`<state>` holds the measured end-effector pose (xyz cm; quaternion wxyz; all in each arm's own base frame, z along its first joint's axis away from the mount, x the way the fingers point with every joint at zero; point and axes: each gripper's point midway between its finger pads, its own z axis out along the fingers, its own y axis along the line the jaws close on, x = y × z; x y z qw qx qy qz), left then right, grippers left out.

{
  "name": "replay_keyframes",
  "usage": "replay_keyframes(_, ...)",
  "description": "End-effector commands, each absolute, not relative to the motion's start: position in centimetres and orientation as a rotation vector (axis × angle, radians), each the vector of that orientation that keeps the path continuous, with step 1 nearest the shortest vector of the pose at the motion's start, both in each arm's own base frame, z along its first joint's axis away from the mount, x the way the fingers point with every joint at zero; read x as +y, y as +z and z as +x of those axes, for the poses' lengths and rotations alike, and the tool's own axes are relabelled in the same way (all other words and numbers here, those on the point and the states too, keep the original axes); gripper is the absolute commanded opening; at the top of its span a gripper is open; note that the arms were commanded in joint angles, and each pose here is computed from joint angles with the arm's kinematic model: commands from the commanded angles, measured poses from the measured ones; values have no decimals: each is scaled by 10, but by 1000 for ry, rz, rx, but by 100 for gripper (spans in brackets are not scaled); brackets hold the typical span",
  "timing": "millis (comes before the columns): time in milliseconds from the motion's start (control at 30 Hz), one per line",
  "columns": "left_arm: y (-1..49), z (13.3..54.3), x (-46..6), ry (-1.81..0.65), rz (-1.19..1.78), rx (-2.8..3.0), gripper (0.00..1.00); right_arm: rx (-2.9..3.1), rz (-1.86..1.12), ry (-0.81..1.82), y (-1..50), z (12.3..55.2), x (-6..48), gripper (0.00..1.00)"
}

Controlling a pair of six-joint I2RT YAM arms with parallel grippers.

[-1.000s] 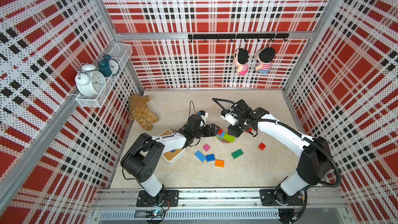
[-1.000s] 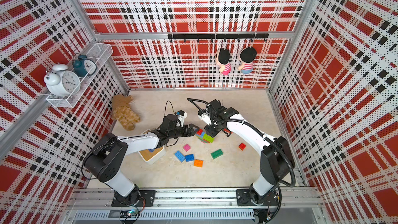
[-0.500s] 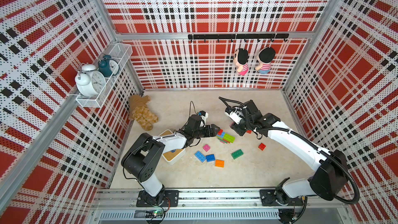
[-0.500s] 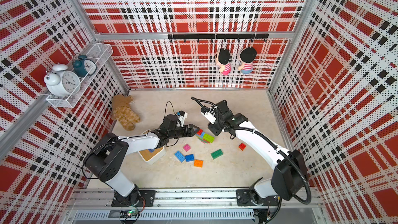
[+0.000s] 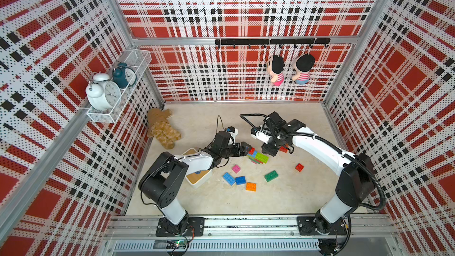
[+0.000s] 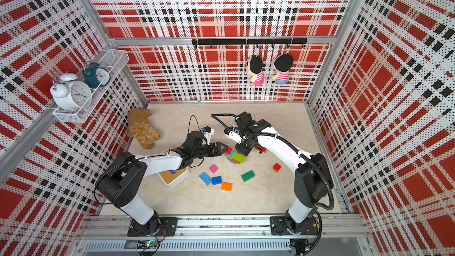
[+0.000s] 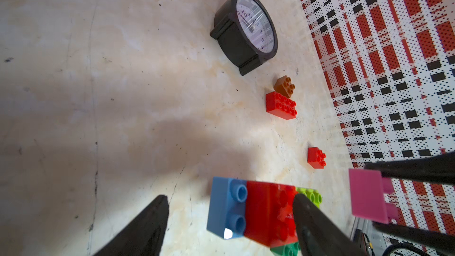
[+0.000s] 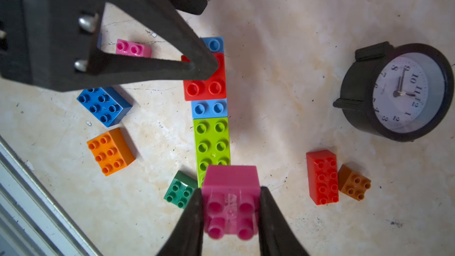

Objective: Assemble a heart with building blocks
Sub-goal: Assemble the building block at the center of the board.

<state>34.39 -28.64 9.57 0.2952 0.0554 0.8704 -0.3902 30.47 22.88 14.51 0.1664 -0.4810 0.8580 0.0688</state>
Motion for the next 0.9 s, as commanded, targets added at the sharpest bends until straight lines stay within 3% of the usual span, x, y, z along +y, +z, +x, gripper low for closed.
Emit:
replay_keyframes(0, 101, 348, -288, -1052, 159, 2291, 82, 2460, -1475, 219, 138, 296, 231, 0)
replay_keyframes(867, 100, 349, -289, -1051, 164, 2293, 81, 2497, -1562, 212, 112, 295, 245, 0)
